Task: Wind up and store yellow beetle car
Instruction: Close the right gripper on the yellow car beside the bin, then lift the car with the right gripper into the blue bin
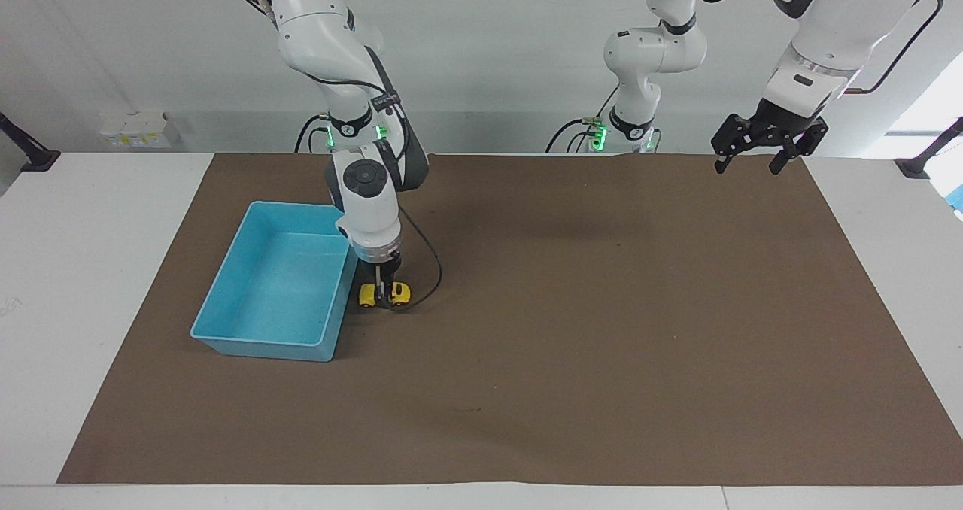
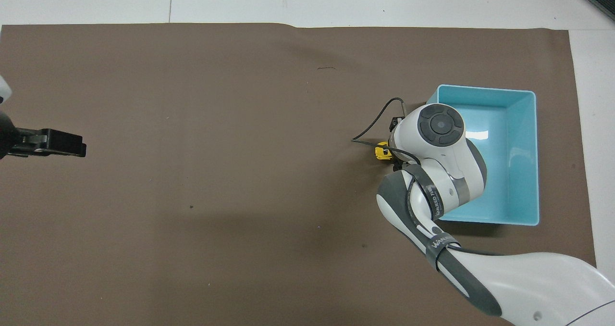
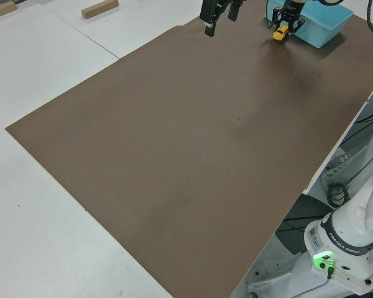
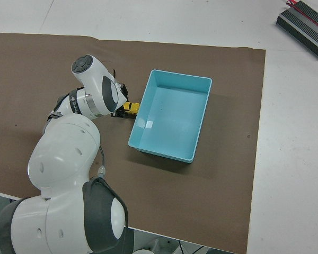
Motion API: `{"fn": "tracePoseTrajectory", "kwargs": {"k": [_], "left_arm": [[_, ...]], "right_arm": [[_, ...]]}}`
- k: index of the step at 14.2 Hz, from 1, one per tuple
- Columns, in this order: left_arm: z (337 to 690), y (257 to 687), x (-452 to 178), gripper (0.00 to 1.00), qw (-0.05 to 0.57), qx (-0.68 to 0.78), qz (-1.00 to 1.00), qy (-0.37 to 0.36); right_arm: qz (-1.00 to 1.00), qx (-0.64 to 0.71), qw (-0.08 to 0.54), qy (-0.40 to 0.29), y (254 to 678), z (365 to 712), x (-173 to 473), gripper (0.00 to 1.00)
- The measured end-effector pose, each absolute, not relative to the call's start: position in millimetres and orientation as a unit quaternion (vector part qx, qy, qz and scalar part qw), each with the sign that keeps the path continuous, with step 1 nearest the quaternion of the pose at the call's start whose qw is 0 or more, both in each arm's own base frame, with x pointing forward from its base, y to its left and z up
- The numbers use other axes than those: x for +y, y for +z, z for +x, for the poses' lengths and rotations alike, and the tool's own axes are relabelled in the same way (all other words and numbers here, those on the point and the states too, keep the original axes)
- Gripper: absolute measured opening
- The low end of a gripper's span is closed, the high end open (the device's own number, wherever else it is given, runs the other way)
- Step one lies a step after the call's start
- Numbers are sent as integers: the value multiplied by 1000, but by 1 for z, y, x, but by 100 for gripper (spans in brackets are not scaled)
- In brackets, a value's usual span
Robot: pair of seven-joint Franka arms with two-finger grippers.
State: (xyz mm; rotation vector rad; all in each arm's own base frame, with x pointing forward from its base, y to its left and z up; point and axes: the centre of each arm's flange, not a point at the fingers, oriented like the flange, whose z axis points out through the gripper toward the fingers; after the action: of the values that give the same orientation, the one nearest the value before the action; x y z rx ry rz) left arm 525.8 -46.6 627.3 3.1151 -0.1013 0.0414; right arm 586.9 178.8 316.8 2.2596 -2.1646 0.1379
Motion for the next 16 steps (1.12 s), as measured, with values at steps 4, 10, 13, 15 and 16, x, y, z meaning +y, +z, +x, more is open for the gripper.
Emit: {"fn": "tracePoseTrajectory", "kwargs": {"k": [4,10,13,15,16], "left_arm": [[526,627,-46,100,12,-32,999,13],[526,627,-37,100,13,-24,1000,12],[526,627,-37,100,13,-24,1000,12],[526,627,-37,100,13,-24,1000,12],[526,627,-36,100,13,-23,1000,12]], "right_arm": [[727,-684,-3,50,341,591,189,50],[754,-655,-32,41,391,593,198,50],[775,-630,-30,42,419,585,196,50],[790,-611,-27,45,439,578,194,50],[796,-603,-26,47,446,575,193,50]]}}
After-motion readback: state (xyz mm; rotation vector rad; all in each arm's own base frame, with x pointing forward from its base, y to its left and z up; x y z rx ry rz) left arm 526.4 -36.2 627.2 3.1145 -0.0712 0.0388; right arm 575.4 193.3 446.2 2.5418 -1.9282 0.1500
